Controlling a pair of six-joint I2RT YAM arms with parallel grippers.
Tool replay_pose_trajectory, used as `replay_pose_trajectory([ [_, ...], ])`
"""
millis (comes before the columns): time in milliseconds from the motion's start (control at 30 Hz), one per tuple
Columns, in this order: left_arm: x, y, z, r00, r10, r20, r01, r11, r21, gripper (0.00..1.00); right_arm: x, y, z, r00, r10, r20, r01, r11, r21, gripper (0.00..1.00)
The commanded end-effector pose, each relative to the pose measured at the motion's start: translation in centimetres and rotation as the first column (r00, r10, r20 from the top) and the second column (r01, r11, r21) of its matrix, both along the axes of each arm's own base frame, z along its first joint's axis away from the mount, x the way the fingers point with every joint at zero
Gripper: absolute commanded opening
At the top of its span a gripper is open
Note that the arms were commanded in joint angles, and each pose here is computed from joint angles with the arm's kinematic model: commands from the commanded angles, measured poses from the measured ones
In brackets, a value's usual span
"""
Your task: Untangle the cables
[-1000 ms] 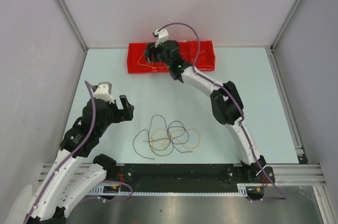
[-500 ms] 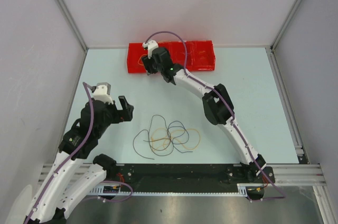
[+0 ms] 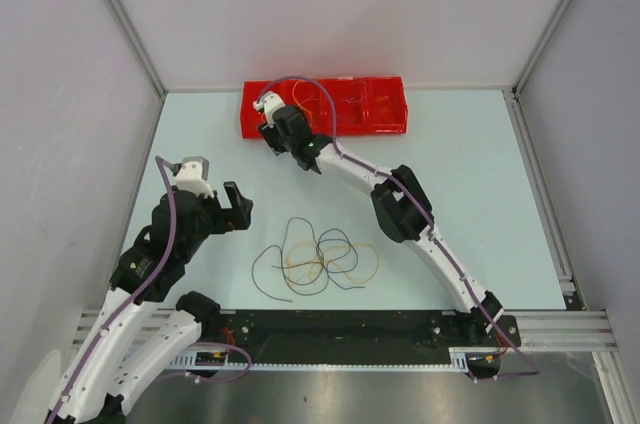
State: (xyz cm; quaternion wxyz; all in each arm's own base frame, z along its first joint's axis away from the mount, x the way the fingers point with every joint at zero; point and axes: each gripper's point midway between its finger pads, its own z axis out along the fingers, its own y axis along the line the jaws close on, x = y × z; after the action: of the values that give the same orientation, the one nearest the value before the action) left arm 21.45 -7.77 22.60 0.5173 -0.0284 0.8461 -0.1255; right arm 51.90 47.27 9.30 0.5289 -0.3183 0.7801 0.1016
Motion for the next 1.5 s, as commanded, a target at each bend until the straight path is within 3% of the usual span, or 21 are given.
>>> replay_pose_trajectory([
  [0,0.3,-0.1,0.5,0.999,-0.016,0.03,0.016,1.0,0.0,1.0,1.6,0.7,4.3,0.986,-0.056,0.16,0.051,0.998,0.033,0.61],
  [267,0.3,-0.2,0.5,0.999,-0.016,0.031,0.016,1.0,-0.002,1.0,2.7,1.0,4.0,0.971,-0.078,0.227,0.08,0.997,0.0,0.61],
  [533,0.4,-0.1,0.5,0.999,-0.014,0.028,0.015,1.0,-0.001,1.0,3.9,1.2,4.4,0.962,-0.094,0.257,0.086,0.995,0.042,0.58],
  [633,0.4,-0.1,0.4,1.0,-0.013,0.027,0.013,1.0,0.0,1.0,4.4,0.7,4.7,0.961,-0.106,0.254,0.094,0.994,0.061,0.5],
  [867,0.5,0.0,0.4,1.0,-0.011,0.022,0.011,1.0,0.002,1.0,4.4,0.6,4.5,0.961,-0.108,0.253,0.094,0.993,0.065,0.09],
  [967,0.6,0.0,0.3,1.0,-0.01,0.02,0.01,1.0,0.001,1.0,4.3,0.4,4.5,0.962,-0.111,0.25,0.097,0.993,0.067,0.0],
  [1300,0.6,0.0,0.4,1.0,-0.009,0.023,0.009,1.0,0.0,1.0,4.9,-0.8,7.4,0.962,-0.139,0.236,0.103,0.982,0.156,0.0],
  [1467,0.6,0.0,0.4,1.0,-0.008,0.023,0.009,1.0,-0.001,1.0,3.8,-0.4,8.0,0.973,-0.086,0.216,0.053,0.987,0.155,0.04],
])
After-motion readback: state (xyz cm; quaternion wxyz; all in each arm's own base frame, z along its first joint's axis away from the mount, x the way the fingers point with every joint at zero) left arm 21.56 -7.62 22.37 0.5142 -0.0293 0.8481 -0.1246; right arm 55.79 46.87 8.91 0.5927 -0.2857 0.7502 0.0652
